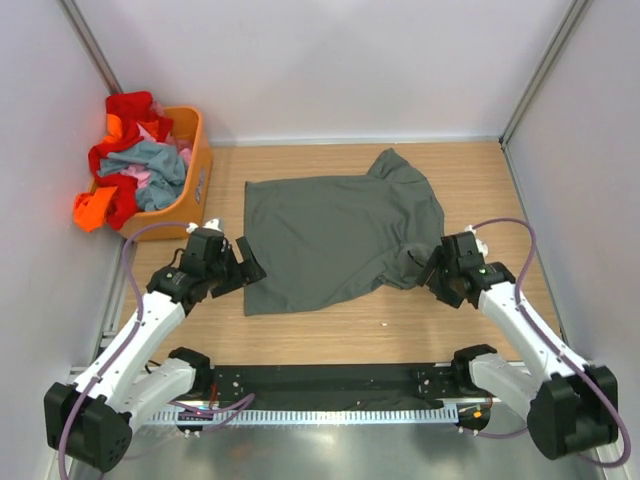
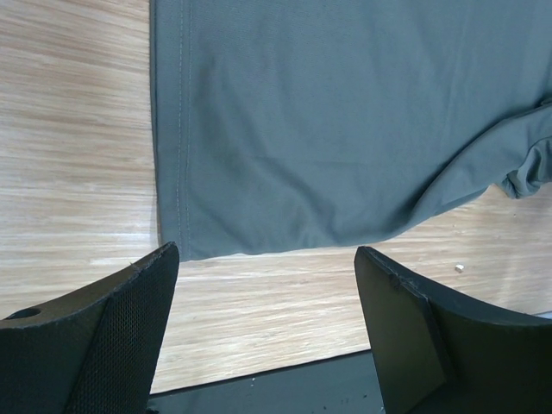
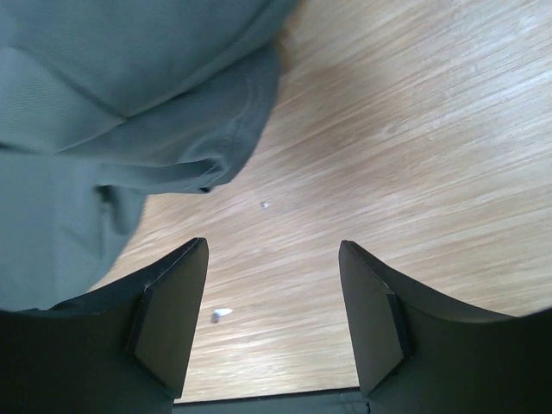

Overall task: Fold and stack the t-shirts
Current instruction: Flatten the tshirt out

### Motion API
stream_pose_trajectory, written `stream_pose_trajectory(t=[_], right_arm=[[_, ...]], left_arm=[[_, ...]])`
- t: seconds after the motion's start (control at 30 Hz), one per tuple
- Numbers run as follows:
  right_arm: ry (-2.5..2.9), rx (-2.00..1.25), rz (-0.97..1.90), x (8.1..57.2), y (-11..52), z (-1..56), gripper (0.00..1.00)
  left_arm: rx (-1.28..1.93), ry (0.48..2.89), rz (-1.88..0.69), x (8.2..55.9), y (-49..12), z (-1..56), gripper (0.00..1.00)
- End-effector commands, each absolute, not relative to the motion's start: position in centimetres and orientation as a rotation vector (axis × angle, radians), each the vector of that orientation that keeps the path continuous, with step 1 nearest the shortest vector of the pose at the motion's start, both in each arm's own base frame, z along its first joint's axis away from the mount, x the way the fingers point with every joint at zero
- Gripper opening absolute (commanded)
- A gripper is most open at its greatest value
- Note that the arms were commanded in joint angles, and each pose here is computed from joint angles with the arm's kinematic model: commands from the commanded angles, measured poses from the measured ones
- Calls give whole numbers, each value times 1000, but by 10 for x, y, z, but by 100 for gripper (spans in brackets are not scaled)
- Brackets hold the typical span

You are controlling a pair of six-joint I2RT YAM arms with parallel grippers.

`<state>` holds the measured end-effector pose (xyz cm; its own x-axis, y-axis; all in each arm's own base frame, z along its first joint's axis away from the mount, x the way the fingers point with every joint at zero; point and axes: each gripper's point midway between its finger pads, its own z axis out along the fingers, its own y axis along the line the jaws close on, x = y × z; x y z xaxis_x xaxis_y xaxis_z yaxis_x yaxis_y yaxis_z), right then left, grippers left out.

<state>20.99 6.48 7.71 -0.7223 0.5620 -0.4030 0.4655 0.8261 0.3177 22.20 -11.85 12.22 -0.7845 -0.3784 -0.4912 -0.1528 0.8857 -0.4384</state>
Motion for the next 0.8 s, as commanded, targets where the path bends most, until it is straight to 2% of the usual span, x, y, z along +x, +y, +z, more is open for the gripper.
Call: stream_pose_trajectory(t=[0.0,0.27,0.43,0.67,0.77], right_arm=[[2436,662,305,246,71,84,68],[2459,491,84,293,55,78,73],[2518,440,107,302,63,54,67],[2586,419,133,289,69,23,56],[2602,432,157,279,70,18,56]], left_arm=[[-345,2444,-550,226,-125,126,84],[-346,2439,-543,226,-124,124,84],[-348,2432,-531,228,-123,124,84],[-349,2453,-511,229,-122,117,84],[-348,2459,-508,230,-122,114,83]])
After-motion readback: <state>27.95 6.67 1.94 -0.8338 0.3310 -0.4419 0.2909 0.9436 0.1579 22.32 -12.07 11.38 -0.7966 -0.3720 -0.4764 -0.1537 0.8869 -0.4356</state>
